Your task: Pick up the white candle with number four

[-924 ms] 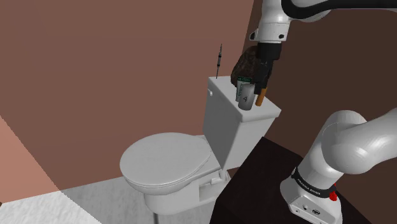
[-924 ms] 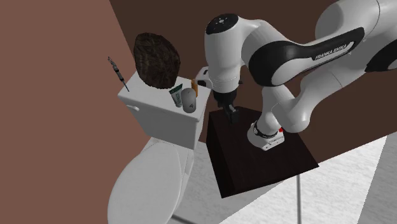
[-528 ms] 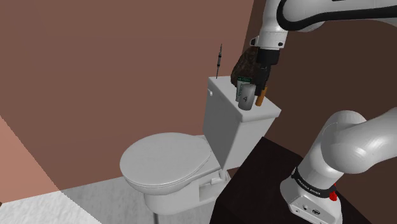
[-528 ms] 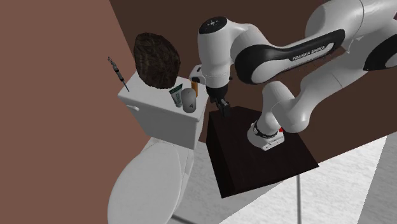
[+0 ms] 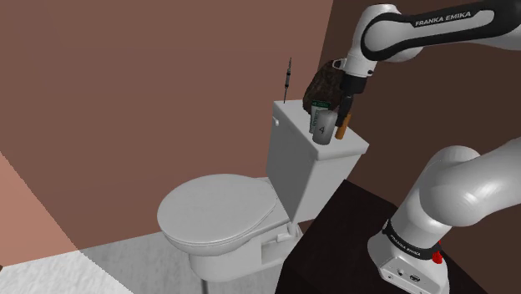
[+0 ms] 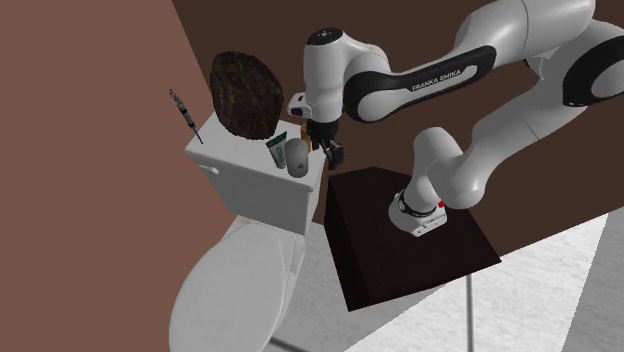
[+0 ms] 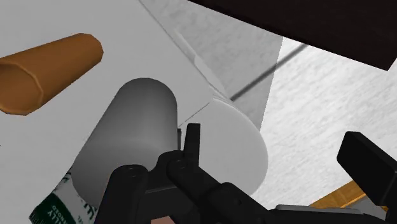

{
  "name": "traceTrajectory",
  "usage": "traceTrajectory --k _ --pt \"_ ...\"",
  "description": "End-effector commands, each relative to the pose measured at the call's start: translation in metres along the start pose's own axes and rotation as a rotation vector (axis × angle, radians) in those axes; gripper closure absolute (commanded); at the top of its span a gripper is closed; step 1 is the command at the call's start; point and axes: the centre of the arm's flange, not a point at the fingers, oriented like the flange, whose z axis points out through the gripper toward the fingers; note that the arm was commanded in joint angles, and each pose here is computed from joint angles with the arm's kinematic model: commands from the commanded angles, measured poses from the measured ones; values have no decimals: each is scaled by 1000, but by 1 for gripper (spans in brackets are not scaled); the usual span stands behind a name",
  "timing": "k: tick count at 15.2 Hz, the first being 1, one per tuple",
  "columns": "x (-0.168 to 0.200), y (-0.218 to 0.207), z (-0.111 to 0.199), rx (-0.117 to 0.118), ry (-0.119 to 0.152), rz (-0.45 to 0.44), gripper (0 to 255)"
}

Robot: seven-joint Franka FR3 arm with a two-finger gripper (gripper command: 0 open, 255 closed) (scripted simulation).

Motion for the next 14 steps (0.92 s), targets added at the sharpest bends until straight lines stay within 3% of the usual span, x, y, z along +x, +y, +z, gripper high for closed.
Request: traceTrajectory --k 1,7,14 --pt "-10 27 -10 -19 83 -29 0" --pt "-11 94 7 -36 169 -112 0" --pt "-12 98 43 -36 169 -112 0"
